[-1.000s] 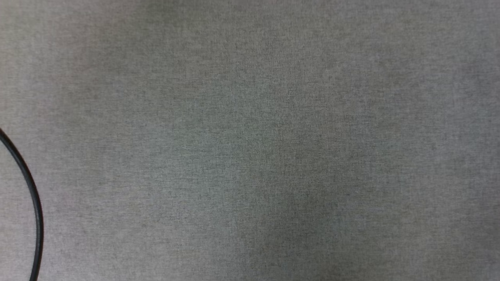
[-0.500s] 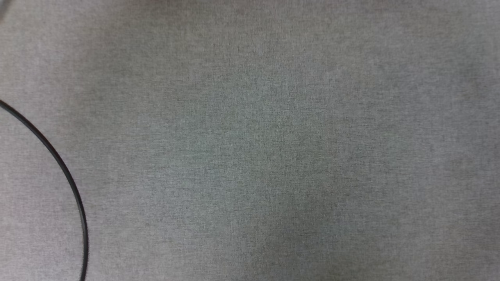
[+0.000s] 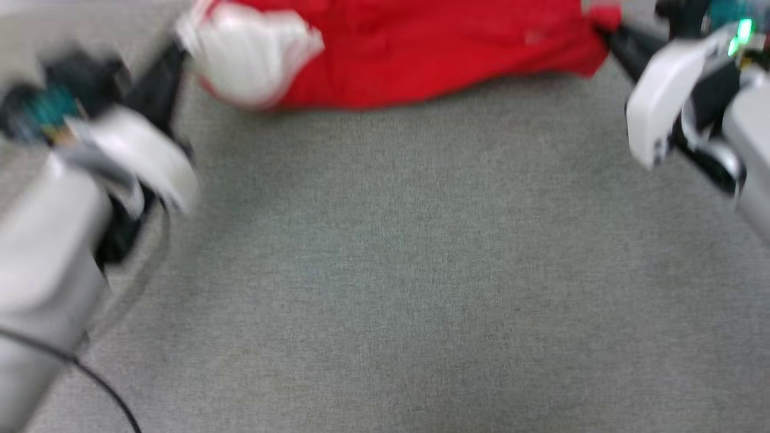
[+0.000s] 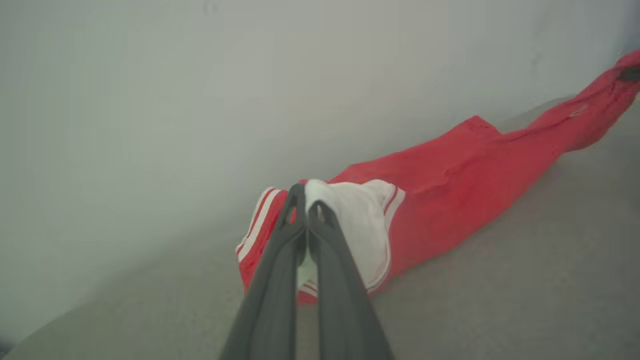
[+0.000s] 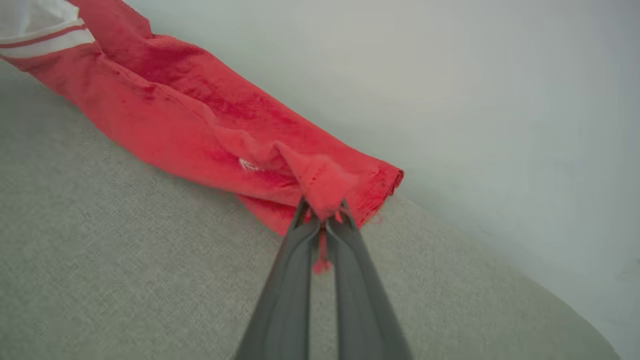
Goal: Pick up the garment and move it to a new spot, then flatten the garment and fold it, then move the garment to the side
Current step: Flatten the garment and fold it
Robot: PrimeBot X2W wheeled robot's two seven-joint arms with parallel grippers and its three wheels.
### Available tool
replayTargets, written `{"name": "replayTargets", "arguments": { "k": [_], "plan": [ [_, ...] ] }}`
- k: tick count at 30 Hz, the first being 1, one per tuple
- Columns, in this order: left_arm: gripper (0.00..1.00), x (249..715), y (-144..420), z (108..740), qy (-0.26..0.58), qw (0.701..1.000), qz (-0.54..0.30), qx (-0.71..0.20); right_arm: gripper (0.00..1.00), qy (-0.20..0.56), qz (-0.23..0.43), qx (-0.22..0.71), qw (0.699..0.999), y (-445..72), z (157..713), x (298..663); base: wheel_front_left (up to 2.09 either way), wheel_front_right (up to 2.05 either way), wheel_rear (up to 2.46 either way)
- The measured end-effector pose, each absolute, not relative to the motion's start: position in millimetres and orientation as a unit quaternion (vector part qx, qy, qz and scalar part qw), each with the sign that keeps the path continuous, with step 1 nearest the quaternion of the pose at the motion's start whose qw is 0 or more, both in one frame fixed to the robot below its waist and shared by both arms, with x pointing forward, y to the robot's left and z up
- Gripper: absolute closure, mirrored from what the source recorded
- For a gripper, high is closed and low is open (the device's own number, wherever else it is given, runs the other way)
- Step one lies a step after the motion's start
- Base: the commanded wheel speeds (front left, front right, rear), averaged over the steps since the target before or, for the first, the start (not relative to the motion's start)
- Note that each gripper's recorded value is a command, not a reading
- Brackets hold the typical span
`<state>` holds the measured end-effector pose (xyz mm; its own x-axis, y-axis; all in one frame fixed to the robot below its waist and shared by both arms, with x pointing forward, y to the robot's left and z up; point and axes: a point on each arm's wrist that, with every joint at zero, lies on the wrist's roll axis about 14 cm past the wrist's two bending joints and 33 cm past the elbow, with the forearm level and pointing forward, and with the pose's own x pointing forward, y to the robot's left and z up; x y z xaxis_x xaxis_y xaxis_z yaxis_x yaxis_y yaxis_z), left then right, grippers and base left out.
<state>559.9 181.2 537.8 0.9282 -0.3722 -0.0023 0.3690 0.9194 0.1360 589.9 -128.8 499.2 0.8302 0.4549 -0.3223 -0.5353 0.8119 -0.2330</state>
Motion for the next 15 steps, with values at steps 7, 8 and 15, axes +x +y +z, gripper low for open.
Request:
{"name": "replayTargets", "arguments": {
  "k": [7, 8, 15],
  "plan": [
    [1.00, 470, 181, 496, 0.054, 0.982, -0.180, 0.027, 1.00, 0.169, 0.279, -0.150, 0.934, -142, 471, 526, 0.00, 0.00, 0.00],
    [1.00, 456, 182, 490, 0.067, 0.981, -0.178, 0.022, 1.00, 0.173, 0.280, -0.145, 0.933, -144, 468, 516, 0.00, 0.00, 0.00],
    [1.00, 354, 173, 454, 0.161, 0.973, -0.164, -0.022, 1.00, 0.214, 0.272, -0.121, 0.930, -174, 445, 442, 0.00, 0.00, 0.00]
  ]
}}
